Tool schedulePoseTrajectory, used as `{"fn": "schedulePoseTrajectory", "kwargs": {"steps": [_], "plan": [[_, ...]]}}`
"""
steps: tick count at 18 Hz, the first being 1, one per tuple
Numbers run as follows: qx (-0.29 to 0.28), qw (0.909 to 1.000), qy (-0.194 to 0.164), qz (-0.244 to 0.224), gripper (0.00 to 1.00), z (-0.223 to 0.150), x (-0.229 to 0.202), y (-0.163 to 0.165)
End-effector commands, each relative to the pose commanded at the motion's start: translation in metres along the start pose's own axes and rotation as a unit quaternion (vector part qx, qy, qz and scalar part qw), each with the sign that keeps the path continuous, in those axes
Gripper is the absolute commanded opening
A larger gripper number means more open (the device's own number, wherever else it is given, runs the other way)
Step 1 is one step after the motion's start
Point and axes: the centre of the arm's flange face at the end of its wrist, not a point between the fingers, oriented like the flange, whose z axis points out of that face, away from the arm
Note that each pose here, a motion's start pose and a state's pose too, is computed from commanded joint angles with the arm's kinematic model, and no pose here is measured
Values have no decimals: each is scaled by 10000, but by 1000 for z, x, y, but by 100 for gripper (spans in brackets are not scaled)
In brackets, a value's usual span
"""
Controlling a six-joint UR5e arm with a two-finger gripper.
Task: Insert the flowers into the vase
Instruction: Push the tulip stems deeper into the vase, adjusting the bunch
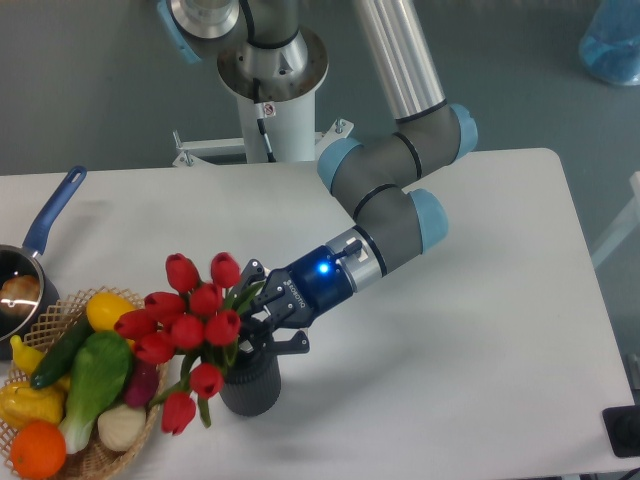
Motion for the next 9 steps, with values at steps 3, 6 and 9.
{"fn": "schedulePoseTrajectory", "kwargs": {"steps": [3, 6, 9], "plan": [[0, 10000, -4, 100, 41, -1, 0, 6], [0, 10000, -3, 92, 43, 0, 0, 6], [0, 10000, -10, 84, 47, -1, 0, 6]]}}
